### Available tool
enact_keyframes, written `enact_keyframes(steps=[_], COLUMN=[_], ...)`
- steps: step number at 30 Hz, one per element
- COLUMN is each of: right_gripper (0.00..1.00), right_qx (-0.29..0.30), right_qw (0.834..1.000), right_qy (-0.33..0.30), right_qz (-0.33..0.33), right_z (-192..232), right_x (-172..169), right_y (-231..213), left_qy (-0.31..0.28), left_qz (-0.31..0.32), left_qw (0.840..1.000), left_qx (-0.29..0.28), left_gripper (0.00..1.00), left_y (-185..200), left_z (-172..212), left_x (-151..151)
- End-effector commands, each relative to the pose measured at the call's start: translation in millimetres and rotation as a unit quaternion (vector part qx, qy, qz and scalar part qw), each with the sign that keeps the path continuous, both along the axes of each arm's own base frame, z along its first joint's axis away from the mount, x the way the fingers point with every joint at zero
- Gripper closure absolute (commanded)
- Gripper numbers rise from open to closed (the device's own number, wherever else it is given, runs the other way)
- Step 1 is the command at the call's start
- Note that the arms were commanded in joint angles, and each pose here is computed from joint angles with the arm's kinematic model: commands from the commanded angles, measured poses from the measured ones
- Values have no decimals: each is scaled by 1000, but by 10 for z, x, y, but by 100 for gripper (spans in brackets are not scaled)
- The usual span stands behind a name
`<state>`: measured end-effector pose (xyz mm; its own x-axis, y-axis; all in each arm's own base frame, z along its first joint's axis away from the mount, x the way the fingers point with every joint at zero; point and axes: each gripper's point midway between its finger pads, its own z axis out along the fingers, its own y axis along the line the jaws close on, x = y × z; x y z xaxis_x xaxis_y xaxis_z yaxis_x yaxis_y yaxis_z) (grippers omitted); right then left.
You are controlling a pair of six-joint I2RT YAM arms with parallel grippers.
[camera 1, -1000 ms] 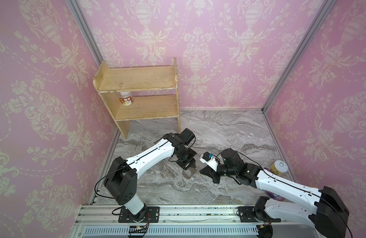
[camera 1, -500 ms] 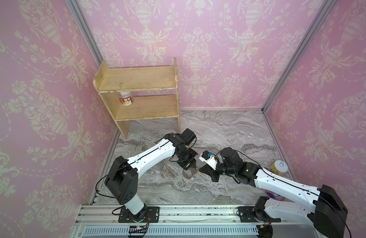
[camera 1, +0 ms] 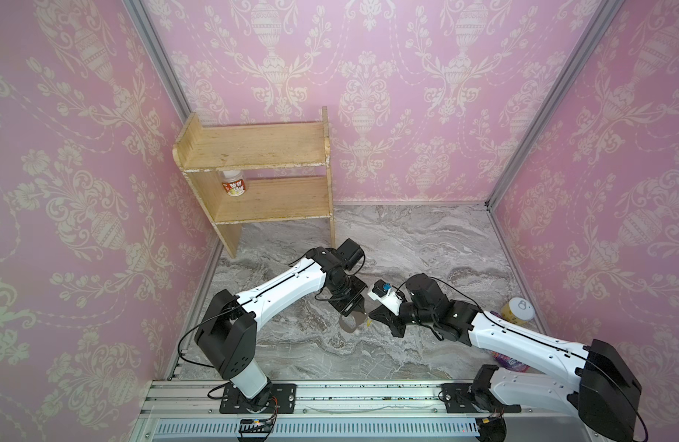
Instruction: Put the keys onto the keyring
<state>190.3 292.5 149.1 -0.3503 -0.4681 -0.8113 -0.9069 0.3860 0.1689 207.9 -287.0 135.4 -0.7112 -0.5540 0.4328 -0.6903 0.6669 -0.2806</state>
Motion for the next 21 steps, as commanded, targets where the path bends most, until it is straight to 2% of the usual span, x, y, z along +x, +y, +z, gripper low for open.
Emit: enact_keyframes(steps=[1,21], right_gripper=[100,100], right_qx=[9,14], right_qw=[1000,1000], right_qy=[-21,-27], right_qz=[2,3], right_z=[135,212], right_x=[48,28], right_y=[56,39], left_qy=[-6,-3], left_qz=[-8,-6], left_qw=[1000,1000], left_qx=[7,10], left_gripper=[100,100], left_y=[-6,13], left_z=[16,-4], left_x=[12,-5])
